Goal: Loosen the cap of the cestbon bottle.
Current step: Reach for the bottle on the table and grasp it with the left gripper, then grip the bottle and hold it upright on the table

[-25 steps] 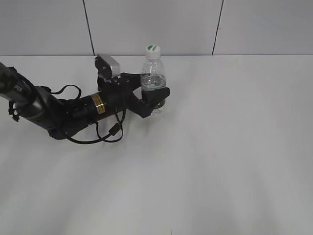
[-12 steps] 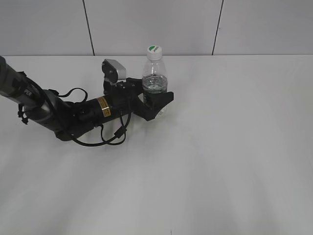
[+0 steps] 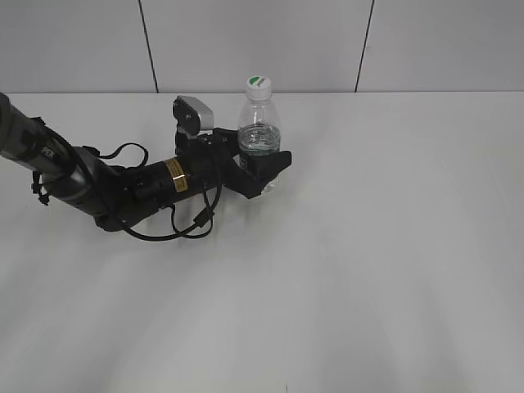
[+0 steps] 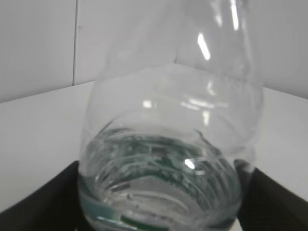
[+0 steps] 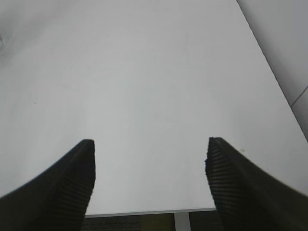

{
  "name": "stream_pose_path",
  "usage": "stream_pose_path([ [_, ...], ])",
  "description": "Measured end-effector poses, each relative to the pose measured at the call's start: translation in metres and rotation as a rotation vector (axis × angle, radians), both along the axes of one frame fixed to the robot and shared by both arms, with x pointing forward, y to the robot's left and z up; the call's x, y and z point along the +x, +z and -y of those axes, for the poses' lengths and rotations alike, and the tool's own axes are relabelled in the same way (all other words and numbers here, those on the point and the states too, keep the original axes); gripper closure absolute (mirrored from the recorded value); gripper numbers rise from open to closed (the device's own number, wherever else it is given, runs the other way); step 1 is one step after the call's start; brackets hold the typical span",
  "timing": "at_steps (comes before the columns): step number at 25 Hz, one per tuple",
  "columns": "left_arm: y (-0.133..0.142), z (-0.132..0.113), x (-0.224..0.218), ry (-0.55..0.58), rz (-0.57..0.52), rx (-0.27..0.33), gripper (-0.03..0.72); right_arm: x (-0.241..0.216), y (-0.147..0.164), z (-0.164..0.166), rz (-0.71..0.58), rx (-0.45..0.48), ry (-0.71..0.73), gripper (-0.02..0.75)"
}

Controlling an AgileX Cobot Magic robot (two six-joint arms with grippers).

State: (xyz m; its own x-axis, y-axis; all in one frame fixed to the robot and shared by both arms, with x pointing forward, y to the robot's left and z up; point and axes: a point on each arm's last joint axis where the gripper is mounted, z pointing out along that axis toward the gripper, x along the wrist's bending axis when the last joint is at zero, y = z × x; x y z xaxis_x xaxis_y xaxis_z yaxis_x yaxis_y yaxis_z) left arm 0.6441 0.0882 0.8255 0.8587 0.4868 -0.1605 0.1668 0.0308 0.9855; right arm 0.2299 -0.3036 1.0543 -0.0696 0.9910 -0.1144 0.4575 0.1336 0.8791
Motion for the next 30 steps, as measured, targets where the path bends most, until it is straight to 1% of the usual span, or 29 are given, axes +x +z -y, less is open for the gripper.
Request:
stream_pose_path([
  [9,-0.0005,0.0019,-0.0009,-0.002,-0.004,0.005,0.148,0.0,0.0,0.0,0.0,0.0,0.0,0.19],
  [11,-0.0005,0.0025,-0.0009,0.0,-0.005,0.004,0.177,0.0,0.0,0.0,0.0,0.0,0.0,0.19],
  [14,-0.0008,0.0022,-0.0004,0.007,-0.007,0.006,0.265,0.0,0.0,0.0,0.0,0.0,0.0,0.19],
  [15,-0.0008,0.0022,-0.0004,0.007,-0.007,0.006,0.284,0.0,0.0,0.0,0.0,0.0,0.0,0.19],
  [26,-0.0008,0.0029,-0.0008,0.006,-0.007,0.005,0.283,0.0,0.0,0.0,0.0,0.0,0.0,0.19],
  [30,-0.0005,0.0028,-0.0026,-0.026,0.01,0.012,0.283,0.0,0.0,0.0,0.0,0.0,0.0,0.19],
])
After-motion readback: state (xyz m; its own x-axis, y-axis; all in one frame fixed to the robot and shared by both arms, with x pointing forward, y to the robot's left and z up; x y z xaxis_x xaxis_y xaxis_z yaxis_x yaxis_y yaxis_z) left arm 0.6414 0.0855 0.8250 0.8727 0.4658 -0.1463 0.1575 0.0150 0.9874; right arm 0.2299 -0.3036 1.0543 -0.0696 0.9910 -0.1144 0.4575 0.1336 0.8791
